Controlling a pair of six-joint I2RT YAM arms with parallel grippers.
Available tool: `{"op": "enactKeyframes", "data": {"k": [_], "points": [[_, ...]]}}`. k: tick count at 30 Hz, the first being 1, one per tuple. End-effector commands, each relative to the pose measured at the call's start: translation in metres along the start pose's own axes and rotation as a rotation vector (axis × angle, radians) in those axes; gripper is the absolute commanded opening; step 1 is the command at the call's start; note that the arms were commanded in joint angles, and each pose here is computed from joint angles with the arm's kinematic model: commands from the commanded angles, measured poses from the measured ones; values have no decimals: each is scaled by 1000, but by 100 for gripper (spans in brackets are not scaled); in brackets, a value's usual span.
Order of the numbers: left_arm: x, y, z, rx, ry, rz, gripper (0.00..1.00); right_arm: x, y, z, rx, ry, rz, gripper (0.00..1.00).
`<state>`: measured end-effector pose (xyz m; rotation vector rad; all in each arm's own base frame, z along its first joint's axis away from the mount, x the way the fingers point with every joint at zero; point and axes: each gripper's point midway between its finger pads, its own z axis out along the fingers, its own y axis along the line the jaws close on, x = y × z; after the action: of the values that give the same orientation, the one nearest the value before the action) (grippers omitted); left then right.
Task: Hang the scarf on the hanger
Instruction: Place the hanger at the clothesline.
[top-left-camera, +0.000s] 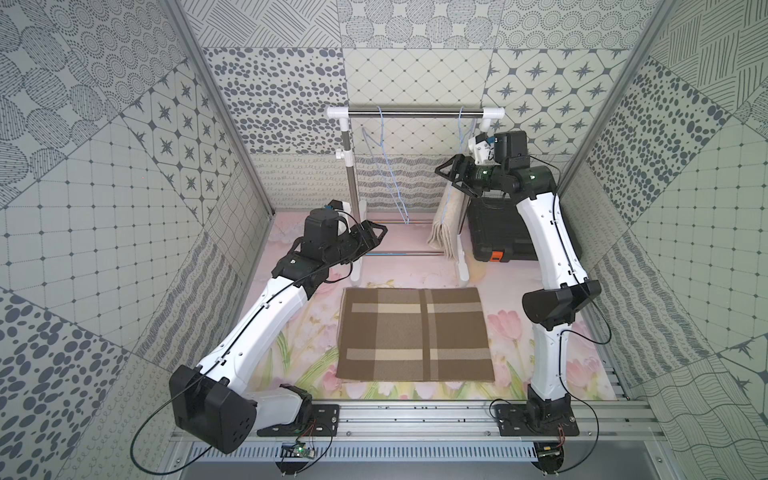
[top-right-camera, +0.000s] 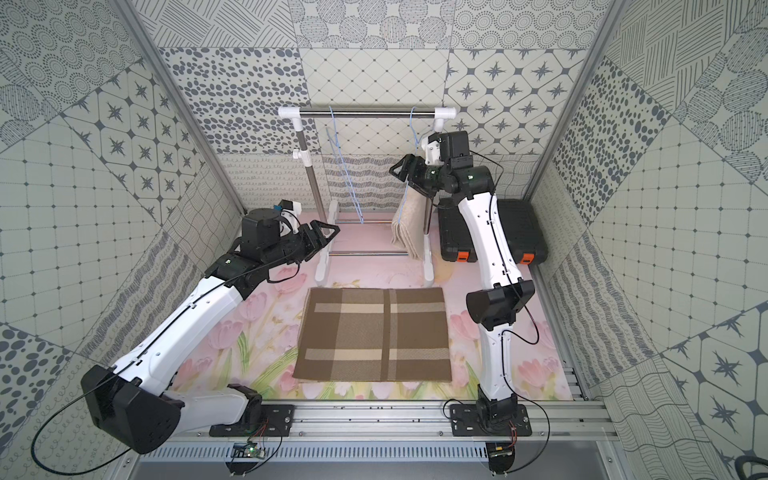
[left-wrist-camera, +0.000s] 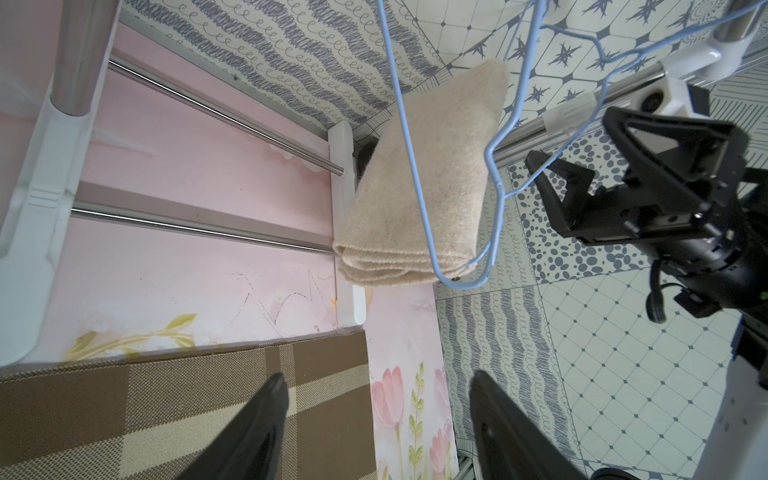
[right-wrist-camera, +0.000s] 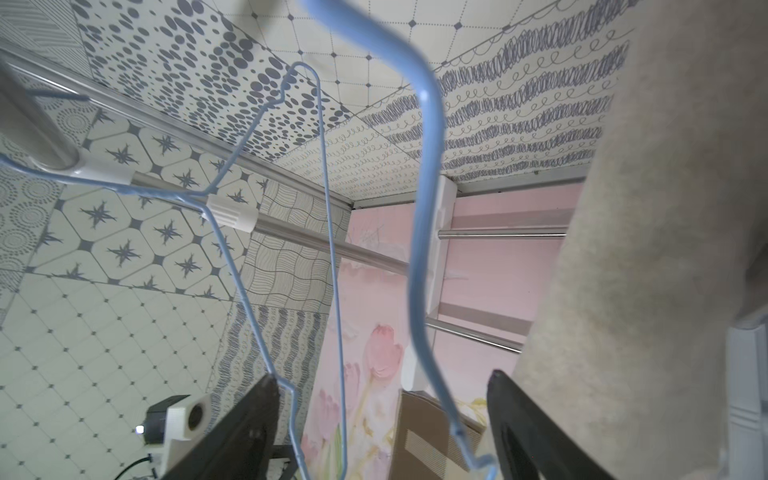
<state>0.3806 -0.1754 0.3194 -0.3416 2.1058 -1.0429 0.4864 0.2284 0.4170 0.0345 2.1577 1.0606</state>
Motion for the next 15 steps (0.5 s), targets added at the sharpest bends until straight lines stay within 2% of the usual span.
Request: {"op": "enactKeyframes", "data": {"k": [1,4,8,12,15], "points": [[-13,-27,-6,109,-38,81,72,-8,48,-54,-45,-95,-113,97],[-15,-36,-9,146,-45,118,72,3,59,-69,7,-110,-200,97],[-20,-50,-13,213,-52,157,73,26,67,-73,83,-100,-325,97],[-35,-64,-12,270,-92,158,76,59,81,-50,158,-62,-529,97],[-55,-75,-8,283,-145,142,81,68,76,-32,174,-39,-513,97]]}}
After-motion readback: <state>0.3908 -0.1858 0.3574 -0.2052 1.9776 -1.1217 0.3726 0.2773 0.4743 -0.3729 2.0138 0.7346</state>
